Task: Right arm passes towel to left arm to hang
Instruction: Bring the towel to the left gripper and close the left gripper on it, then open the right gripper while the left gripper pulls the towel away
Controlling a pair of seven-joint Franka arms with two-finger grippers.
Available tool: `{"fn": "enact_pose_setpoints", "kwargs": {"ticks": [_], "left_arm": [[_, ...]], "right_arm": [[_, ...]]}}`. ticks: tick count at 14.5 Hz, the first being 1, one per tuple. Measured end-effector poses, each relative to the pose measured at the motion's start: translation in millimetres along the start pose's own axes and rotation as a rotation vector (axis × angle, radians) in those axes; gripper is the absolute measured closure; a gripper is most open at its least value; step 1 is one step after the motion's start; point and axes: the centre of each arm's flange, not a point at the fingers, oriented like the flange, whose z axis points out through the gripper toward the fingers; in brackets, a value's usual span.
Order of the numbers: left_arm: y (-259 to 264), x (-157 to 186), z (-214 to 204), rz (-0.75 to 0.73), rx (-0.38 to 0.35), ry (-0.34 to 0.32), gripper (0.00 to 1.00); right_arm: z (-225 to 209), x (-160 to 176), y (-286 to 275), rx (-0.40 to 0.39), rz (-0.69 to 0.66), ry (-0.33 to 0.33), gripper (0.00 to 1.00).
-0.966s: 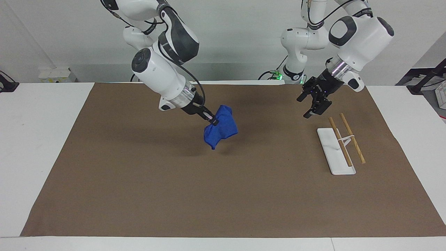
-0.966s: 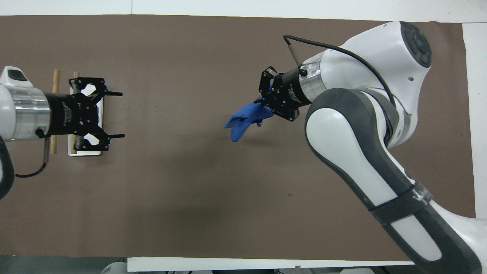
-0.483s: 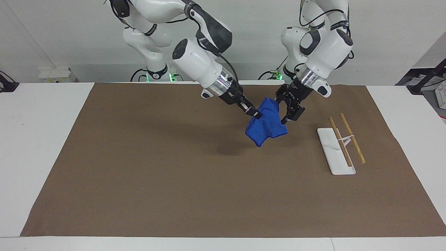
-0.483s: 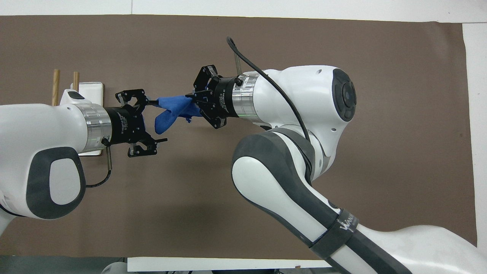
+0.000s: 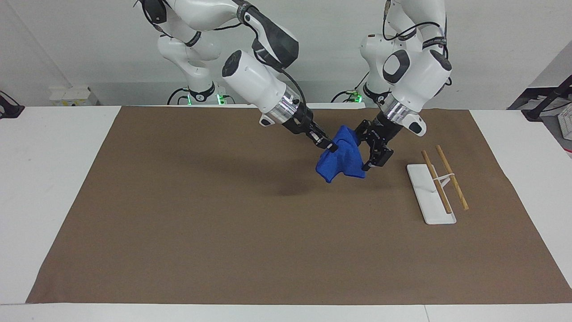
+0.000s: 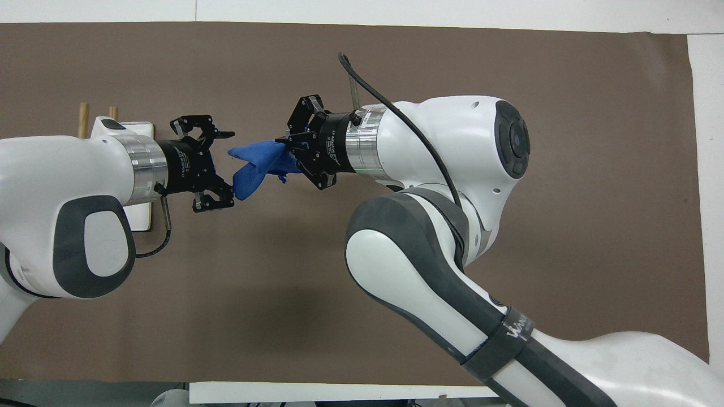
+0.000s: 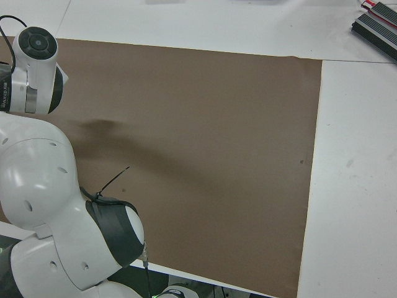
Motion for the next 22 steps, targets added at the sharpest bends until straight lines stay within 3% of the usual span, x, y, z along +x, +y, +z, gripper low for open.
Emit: {"fn": "enact_pose_setpoints", "kwargs": {"ticks": [8,12,13,19,22], "left_arm": [[17.5,10.3,6.4,-0.026,-0.006,0.007,0.07],[20.4,8.3,18.6,-0.024,0.009,0.011,0.16],[19.8,6.5,19.9,-0.021,0.011,0.010,0.23],[11.5,-7.2,25.6,0.012,0.025,0.005,0.96],[11.9,-8.1,25.0,0.023,0.023,0.004,0.98]], "right_arm": [[-0.6,-0.8,-0.6,0.002,-0.001,-0.001,0.96],[-0.6,-0.8,-0.7,0.002,-0.001,-0.001,0.96],[-0.6,-0.8,-0.7,0.002,-0.001,-0.001,0.96],[-2.4,-6.4,-2.5,0.007,-0.007,-0.009,0.96],[-4.5,-15.3,-4.2,0.013,-0.017,-0.020,0.96]]}}
